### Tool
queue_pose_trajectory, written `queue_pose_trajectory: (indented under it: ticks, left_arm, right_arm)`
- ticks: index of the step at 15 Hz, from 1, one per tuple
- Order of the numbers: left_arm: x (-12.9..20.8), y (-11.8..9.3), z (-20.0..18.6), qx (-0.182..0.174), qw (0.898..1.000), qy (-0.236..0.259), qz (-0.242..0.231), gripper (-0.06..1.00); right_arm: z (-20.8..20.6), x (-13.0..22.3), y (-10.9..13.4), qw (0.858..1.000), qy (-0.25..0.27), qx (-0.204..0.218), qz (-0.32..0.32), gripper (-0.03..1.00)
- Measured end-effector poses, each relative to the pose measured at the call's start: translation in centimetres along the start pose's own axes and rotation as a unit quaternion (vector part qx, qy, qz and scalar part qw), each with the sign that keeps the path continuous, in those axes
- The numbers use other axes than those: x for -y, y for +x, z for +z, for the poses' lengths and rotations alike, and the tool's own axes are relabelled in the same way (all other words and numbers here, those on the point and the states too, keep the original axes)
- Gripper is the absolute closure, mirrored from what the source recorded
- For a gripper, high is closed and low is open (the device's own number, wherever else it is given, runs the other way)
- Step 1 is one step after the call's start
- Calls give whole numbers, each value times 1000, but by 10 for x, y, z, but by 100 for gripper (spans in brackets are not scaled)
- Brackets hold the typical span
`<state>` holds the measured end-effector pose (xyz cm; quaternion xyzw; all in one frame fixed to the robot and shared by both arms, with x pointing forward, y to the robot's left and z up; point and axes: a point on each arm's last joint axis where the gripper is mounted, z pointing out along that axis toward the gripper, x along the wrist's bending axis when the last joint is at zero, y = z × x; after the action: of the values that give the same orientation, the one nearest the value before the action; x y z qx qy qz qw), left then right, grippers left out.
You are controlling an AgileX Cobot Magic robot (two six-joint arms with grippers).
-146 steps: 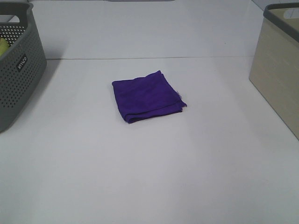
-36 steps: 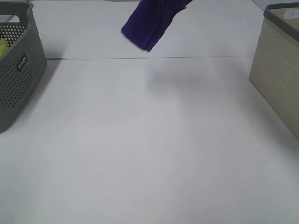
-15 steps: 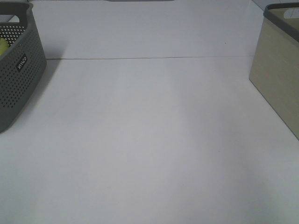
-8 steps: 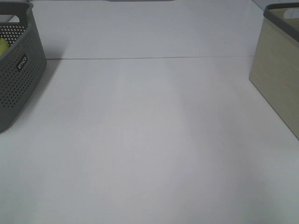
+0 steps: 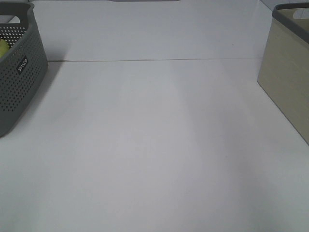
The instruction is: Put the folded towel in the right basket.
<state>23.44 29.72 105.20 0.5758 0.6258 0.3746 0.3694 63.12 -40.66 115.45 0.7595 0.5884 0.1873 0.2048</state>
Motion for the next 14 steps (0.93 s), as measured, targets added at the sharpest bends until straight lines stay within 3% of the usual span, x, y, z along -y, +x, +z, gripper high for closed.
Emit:
queue_pose_trajectory:
  ticks: [1,5,6,8,10,14]
  left_arm:
    - [0,0,0,0,1000,0,0,-5]
    - [0,0,0,0,1000,0,0,-5]
    - [0,0,0,0,1000,0,0,-5]
    - [0,0,0,0,1000,0,0,-5]
    - [0,0,0,0,1000,0,0,-5]
    - [0,0,0,0,1000,0,0,-5]
  right_arm:
    - [-8,0,13,1000,-8,-8,-19,-1]
    - [-57,17,110,989,-49,-80,-116,-1]
    - [-62,20,122,987,-53,-90,-126,-1]
    - [-101,41,164,972,-82,-131,-177,-1]
    - [-121,52,170,969,-93,-147,-176,-1]
    - [-145,98,141,976,-78,-121,-161,-1]
